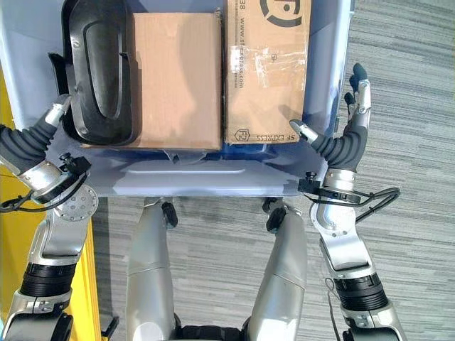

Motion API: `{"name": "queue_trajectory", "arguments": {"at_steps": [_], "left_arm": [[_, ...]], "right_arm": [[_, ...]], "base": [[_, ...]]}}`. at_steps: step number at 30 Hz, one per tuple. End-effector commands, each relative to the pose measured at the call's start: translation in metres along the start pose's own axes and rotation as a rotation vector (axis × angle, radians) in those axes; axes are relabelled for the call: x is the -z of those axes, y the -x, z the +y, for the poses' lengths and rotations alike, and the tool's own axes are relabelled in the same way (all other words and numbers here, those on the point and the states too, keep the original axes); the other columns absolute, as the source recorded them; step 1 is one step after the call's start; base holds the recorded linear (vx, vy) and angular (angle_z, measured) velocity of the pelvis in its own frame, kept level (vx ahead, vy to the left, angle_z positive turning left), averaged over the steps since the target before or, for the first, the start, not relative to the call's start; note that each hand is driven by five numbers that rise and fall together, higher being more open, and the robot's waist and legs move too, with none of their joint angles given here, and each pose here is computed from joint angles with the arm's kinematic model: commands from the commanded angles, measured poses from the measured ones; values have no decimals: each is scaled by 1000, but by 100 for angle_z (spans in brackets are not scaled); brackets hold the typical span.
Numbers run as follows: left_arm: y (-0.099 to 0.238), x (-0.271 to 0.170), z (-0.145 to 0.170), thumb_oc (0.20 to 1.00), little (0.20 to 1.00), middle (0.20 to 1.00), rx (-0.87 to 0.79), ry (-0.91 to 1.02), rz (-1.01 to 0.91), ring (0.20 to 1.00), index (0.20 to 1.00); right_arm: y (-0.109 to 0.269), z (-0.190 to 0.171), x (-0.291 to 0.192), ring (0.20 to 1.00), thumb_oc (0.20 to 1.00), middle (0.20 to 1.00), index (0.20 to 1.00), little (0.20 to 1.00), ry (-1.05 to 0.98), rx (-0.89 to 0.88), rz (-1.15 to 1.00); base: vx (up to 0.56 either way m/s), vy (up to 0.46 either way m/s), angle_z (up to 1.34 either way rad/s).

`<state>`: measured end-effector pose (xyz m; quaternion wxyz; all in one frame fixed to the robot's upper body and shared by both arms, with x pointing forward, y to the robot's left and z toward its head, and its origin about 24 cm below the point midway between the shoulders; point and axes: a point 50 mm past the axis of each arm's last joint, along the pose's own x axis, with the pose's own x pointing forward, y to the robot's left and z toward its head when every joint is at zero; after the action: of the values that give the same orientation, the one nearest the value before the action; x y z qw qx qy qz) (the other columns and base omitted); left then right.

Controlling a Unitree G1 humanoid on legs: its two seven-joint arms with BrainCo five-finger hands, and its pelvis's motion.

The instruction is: Move parts from the plastic box to the shelf.

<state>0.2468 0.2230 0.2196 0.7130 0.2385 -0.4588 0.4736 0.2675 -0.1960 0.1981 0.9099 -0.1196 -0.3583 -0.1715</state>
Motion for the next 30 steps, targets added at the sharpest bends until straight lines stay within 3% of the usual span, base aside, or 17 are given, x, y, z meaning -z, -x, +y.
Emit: {"name": "queue_trajectory", "arguments": {"at_steps": [1,5,8,11,14,17,25,30], "left_arm": [[-10,-7,8,1000,1000,1000,-4,36,-88,1000,1000],[-10,-14,-4,1000,1000,1000,186,119,-112,1000,1000],[-3,-9,0,1000,1000,1000,216,85,-100,1000,1000],[11,3,5,1000,1000,1000,224,-11,-92,1000,1000],[12,-2,-2,1000,1000,1000,272,-1,-122,1000,1000],[12,-4,-9,1000,1000,1000,267,-21,-130,1000,1000],[-10,-20,-20,1000,1000,1000,200,-11,-208,1000,1000],[-17,-20,-27,1000,1000,1000,188,18,-155,1000,1000]], "right_arm": [[2,-4,-11,1000,1000,1000,1000,1000,-35,71,-64],[15,-17,-3,1000,1000,1000,1000,1000,-73,136,16],[20,-14,0,1000,1000,1000,1000,1000,-58,94,33],[4,0,2,1000,1000,1000,1000,1000,-70,-25,15],[-12,0,-1,1000,1000,1000,1000,1000,-137,-37,13],[-15,5,-4,1000,1000,1000,1000,1000,-152,-69,11],[-18,12,-12,1000,1000,1000,1000,1000,-158,-60,-10],[-22,11,-13,1000,1000,1000,1000,1000,-141,-61,-2]], "base": [[-14,-269,23],[-83,-342,81],[-36,263,171],[-112,499,-138],[-89,300,-199],[-68,222,-119],[-25,-4,44],[9,12,-2]]}}
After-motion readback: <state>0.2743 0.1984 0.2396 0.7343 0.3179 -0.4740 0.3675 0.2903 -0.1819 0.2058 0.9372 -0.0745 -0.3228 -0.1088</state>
